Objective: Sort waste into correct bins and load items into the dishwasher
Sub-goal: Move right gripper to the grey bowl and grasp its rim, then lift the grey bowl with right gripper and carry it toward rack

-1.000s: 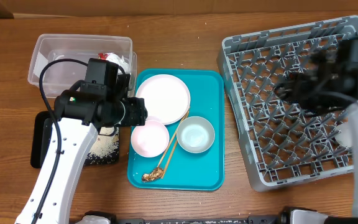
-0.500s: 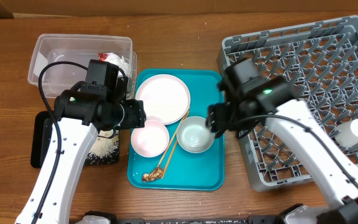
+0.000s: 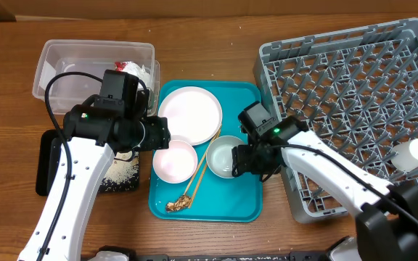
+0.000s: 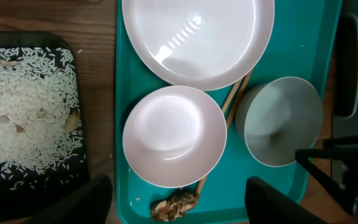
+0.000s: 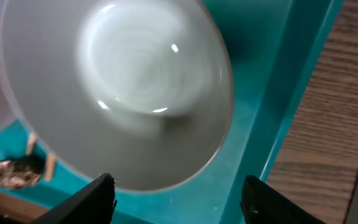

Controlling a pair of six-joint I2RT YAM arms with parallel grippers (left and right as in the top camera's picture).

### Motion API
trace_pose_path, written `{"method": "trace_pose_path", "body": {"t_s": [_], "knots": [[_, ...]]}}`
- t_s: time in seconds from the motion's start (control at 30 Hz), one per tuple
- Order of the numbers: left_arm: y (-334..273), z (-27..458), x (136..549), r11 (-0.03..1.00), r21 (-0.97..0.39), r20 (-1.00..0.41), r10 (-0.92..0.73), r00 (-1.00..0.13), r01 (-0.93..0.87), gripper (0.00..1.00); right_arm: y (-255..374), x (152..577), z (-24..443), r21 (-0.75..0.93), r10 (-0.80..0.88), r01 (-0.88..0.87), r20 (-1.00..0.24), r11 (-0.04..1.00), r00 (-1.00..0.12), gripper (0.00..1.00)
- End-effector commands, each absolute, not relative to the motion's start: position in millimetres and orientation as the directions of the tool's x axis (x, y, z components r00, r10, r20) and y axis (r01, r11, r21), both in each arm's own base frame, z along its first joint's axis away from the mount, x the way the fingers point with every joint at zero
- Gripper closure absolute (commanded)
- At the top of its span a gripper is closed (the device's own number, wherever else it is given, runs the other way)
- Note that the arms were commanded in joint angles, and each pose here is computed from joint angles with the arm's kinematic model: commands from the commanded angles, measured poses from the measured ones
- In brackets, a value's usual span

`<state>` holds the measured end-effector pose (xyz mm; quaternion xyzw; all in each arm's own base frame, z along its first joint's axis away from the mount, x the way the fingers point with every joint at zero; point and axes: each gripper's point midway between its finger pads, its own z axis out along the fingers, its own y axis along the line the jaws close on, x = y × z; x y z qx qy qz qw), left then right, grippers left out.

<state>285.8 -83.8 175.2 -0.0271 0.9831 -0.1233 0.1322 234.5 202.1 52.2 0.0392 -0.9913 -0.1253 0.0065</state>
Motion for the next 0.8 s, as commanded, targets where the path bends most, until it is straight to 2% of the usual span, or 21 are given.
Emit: {"method": "trace_pose_path", "body": {"t_s": [0.0,0.1,0.3,0.4,0.53,0.67,0.77], "knots": [[-82,177,288,0.969,-0.243,-0.260,-0.102,-0.960,-0.037,0.30,197,231,37,0.216,-0.037,-0.029,0.035,0.976,-0.999,0.38],[-82,177,288,0.969,-0.243,-0.260,-0.102,-0.960,-0.037,0.30,197,234,30,0.205,-0.031,-0.022,0.040,0.979,-0.999,0.52],[-82,177,288,0.969,-0.243,-0.260,-0.102,-0.960,-0.037,0.29,198,240,30,0.209,0.001,0.007,0.029,0.978,-1.000,0.91],[-82,177,288,0.969,-0.243,-0.260,-0.101,-0.960,-0.036,0.28,198,247,38,0.214,0.012,0.017,0.021,0.977,-1.000,0.96],[-82,177,288,0.969,-0.243,-0.260,-0.102,-0.960,-0.037,0.28,189,264,64,0.170,0.033,0.025,-0.045,0.985,-0.998,0.96],[-82,177,288,0.969,-0.243,-0.260,-0.102,-0.960,-0.037,0.28,161,297,129,0.083,0.083,0.066,-0.217,0.994,-0.973,0.96],[-82,177,288,0.969,-0.243,-0.259,-0.102,-0.960,-0.037,0.28,111,327,197,-0.008,0.163,0.184,-0.436,0.983,-0.885,0.96]]}}
